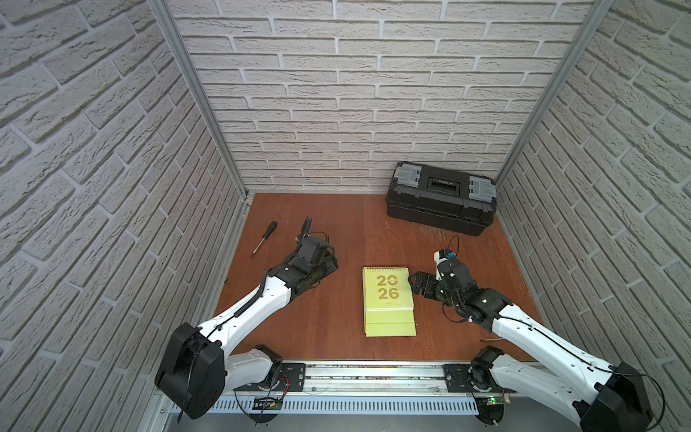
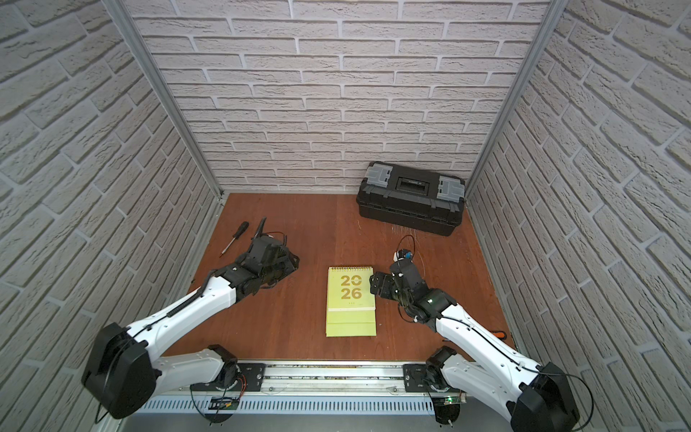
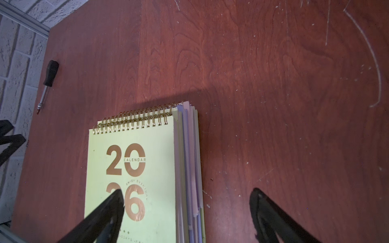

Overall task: Stack the calendars
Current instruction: Place the calendar at the calendar, then reset both arms

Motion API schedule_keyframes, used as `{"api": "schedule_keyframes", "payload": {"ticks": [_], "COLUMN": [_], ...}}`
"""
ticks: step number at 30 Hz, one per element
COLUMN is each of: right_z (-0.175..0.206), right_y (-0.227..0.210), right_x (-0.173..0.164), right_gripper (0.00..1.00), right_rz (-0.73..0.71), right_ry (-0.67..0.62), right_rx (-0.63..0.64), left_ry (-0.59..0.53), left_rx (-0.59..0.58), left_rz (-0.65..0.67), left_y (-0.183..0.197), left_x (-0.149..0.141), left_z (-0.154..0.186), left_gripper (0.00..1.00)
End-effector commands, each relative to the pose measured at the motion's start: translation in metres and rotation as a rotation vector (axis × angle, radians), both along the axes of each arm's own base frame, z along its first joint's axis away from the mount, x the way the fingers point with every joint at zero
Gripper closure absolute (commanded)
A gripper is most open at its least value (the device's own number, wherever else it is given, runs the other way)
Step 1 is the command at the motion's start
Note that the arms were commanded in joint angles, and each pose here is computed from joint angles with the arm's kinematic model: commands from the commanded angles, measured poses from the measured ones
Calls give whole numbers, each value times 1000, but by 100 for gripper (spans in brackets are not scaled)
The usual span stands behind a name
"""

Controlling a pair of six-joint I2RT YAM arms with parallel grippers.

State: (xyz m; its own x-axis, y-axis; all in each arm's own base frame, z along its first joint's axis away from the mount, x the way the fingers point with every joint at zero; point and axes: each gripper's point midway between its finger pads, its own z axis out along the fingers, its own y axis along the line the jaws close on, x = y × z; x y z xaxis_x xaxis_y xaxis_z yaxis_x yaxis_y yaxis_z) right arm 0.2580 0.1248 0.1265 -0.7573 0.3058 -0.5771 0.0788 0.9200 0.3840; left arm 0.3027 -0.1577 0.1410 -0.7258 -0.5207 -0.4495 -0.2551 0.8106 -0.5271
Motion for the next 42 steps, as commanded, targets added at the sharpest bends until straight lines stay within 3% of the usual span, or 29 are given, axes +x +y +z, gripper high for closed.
{"api": "schedule_keyframes", "payload": {"ticks": [1, 4, 11, 17, 20, 23, 28, 33, 42], "right_z": [18, 22, 25, 31, 34, 40, 36, 34, 15], "right_y": [-19, -36, -82, -133, -159, -173, -190, -197, -186], "right_x": [14, 23, 48, 70, 76, 84, 94, 93, 95], "right_gripper": [2, 0, 0, 0, 0, 0, 0, 0, 0], "right_rz": [-40, -83, -201, -350, -437, -454, -495, -514, -431], "right_ry": [-59, -70, -52, -117, -179, -241, -291, -389, -515], "right_rx": [-64, -78, -143, -242, -330, -411, -535, -594, -600], "left_ry": [5, -3, -52, -329, -498, -594, -545, -543, -587], "left_rx": [52, 64, 137, 418, 623, 790, 884, 970, 939], "left_rz": [9, 31, 84, 140, 157, 210, 272, 224, 206], "left_y": [21, 37, 82, 131, 152, 172, 201, 202, 202], "left_x": [-5, -2, 12, 31, 34, 29, 43, 56, 61], "left_z": [-2, 1, 9, 45, 61, 65, 33, -4, -22], "left_gripper": [30, 2, 2, 2, 2, 2, 2, 2, 2]}}
